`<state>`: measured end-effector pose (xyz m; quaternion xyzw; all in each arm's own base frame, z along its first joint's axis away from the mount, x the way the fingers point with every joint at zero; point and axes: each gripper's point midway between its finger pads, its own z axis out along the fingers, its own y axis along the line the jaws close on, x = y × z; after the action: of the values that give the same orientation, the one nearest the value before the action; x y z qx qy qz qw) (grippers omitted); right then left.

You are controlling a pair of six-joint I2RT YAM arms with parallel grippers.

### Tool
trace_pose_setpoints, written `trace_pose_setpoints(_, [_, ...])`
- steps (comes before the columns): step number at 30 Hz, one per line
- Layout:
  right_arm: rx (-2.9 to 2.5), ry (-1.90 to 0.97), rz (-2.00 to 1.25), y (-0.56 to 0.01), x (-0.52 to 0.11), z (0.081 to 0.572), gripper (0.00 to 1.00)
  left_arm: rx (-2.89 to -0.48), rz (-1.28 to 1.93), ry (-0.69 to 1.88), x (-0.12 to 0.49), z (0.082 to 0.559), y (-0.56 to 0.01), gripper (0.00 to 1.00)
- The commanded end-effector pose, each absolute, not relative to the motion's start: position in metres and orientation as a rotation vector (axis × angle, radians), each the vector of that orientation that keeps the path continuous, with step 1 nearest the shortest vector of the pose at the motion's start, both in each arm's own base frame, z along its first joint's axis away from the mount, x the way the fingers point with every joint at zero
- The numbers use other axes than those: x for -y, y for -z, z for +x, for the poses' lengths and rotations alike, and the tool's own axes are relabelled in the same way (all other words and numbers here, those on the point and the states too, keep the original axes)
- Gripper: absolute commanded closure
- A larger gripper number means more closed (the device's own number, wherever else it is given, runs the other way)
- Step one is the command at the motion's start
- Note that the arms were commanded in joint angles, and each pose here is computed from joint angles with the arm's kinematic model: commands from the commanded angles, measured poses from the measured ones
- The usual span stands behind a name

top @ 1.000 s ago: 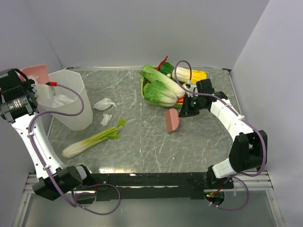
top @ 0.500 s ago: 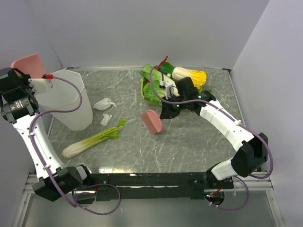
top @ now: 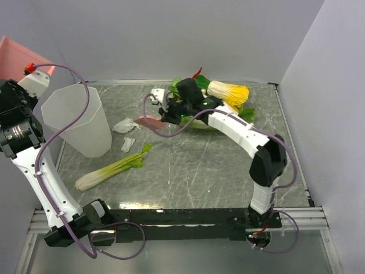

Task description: Sweep away the paper scraps from the table

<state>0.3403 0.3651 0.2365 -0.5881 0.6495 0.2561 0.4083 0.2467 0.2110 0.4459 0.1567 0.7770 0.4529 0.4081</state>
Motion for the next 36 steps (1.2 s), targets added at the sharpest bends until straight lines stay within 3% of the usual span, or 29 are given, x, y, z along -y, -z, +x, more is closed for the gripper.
trace_pose_setpoints(1, [-1.200, -0.394, -1.558, -0.272, -0.415, 0.388, 1.00, -1.908, 0.057, -0.782, -0.175, 0.243, -0.445, 0.99])
trace_pose_setpoints(5, [-1.021, -0.215, -1.578, -0.265, -0.451, 0.408, 1.00, -1.905, 0.086, -0.564, -0.138, 0.252, -0.442, 0.99])
trace_pose_setpoints(11, [-0.847, -0.041, -1.720, -0.211, -0.493, 0.435, 1.00, -1.908, 0.154, -0.505, -0.121, 0.256, -0.442, 0.99])
trace_pose_setpoints(18, [-0.566, 0.001, -1.924, -0.171, -0.501, 0.405, 1.00, -1.906, 0.154, -0.508, -0.120, 0.256, -0.446, 0.99])
trace_pose_setpoints(26, [-0.393, -0.034, -2.241, -0.137, -0.445, 0.354, 1.00, -1.898, 0.166, -0.470, -0.116, 0.261, -0.443, 0.99])
trace_pose_setpoints(31, [-0.469, -0.028, -2.371, -0.118, -0.378, 0.330, 1.00, -1.889, 0.200, -0.432, -0.110, 0.268, -0.441, 0.99])
trace_pose_setpoints(36, [-0.619, -0.022, -2.455, -0.136, -0.292, 0.289, 1.00, -1.886, 0.227, -0.416, -0.108, 0.273, -0.439, 0.99])
